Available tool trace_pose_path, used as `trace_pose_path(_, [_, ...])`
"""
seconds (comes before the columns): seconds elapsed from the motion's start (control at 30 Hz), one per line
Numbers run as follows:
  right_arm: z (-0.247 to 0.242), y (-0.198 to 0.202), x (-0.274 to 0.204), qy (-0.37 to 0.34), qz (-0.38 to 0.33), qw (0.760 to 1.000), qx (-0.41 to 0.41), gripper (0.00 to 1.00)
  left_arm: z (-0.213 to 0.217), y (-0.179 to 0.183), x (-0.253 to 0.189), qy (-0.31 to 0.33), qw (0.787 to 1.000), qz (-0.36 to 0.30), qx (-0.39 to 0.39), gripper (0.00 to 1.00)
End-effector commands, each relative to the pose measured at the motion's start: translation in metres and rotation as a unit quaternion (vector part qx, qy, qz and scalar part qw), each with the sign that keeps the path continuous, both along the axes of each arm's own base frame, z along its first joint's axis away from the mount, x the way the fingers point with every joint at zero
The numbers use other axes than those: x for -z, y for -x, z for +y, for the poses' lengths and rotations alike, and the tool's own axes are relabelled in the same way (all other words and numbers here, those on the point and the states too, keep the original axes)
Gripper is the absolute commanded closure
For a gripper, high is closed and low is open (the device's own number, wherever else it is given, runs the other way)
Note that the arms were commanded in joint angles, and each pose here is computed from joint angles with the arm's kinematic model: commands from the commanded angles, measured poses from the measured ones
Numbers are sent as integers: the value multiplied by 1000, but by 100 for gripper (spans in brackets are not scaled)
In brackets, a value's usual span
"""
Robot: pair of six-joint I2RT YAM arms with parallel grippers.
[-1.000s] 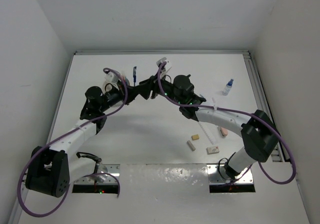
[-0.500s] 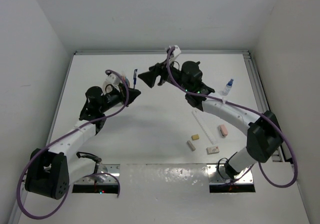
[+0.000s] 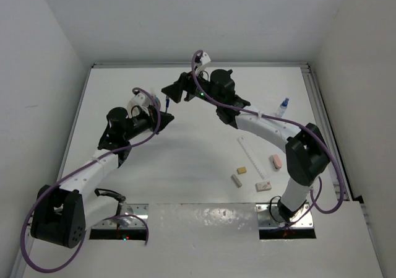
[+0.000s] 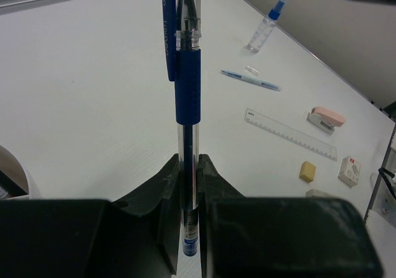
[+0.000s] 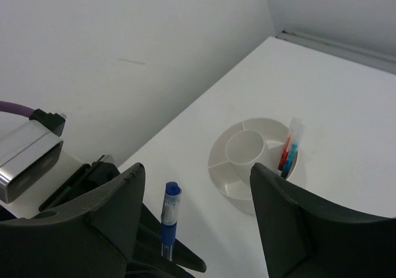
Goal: Sort the stationery into containers
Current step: Close the pen cap on the pen.
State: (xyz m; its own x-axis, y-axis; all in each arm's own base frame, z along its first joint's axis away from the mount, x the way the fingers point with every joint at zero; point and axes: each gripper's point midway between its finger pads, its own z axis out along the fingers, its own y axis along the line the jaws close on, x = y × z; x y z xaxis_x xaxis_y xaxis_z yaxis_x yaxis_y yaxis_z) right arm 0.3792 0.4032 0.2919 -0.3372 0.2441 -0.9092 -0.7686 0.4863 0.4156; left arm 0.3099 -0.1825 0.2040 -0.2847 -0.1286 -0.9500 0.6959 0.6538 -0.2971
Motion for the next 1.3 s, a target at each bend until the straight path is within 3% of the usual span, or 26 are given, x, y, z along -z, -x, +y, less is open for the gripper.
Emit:
trace_pose_path(0.0, [12, 9, -35, -36, -22, 999, -26, 33, -1, -1, -24, 6, 999, -42, 6, 100])
trace_pose_path(0.27, [17, 16, -25, -51, 0, 998, -33, 64, 1, -2, -25, 8, 999, -44, 1, 100])
trace_pose_path(0.3, [18, 16, -24, -51, 1, 998, -34, 74, 0, -2, -26, 8, 999, -44, 1, 100])
trace_pose_path(0.43, [19, 21, -18, -47, 5, 998, -38, 100, 2, -5, -32, 15, 999, -48, -9, 100])
trace_pose_path(0.57, [20, 32, -7, -31, -2, 998, -47, 100, 7, -11, -43, 28, 998, -55, -24, 100])
trace_pose_path(0.67, [22, 45, 18, 23, -10, 998, -55, 100, 12, -16, -57, 37, 996, -71, -28, 100])
trace_pose_path(0.87, [16, 54, 45, 33, 8, 998, -45, 100, 19, -22, -85, 60, 991, -112, -37, 100])
trace_pose_path(1.27, [25, 69, 82, 60, 32, 996, -53, 100, 18, -20, -99, 65, 988, -137, -24, 100])
